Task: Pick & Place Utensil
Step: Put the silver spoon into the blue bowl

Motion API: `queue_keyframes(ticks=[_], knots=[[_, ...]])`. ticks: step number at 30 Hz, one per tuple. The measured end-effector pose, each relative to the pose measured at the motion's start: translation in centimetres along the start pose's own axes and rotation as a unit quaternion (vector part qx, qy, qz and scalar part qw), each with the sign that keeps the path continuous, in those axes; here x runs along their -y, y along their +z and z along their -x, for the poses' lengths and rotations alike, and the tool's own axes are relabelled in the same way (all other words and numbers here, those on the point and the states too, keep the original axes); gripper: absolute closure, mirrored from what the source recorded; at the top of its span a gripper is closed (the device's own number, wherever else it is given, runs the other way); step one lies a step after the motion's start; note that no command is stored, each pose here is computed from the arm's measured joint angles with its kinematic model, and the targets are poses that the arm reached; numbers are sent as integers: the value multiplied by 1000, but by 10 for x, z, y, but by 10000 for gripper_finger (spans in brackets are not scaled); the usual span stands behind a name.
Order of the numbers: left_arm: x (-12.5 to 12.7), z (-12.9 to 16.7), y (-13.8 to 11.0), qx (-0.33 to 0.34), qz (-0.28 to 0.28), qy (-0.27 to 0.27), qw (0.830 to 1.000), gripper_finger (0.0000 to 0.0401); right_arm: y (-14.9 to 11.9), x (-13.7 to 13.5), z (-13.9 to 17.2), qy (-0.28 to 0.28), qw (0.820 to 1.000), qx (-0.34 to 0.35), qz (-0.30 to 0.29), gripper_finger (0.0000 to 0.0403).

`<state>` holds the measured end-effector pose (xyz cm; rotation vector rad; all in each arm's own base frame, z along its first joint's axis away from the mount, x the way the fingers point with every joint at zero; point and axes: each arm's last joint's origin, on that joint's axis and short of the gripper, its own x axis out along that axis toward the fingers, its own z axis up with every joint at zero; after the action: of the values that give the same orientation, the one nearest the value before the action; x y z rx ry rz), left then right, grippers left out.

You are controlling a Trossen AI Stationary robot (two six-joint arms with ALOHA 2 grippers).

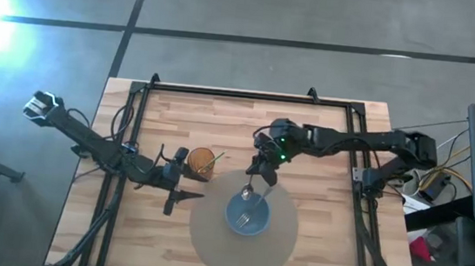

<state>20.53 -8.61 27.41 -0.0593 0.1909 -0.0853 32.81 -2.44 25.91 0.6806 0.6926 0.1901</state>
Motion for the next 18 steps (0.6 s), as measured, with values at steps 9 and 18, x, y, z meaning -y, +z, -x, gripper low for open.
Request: queue_keyframes(ticks=[9, 18], knots=[[0, 0, 0, -2, 1, 0, 1000, 202, 29, -3, -27, -3, 997, -71, 38, 394], [0, 0, -2, -10, -2, 1, 1000, 201, 32, 9, -57, 16, 990, -137, 37, 394]])
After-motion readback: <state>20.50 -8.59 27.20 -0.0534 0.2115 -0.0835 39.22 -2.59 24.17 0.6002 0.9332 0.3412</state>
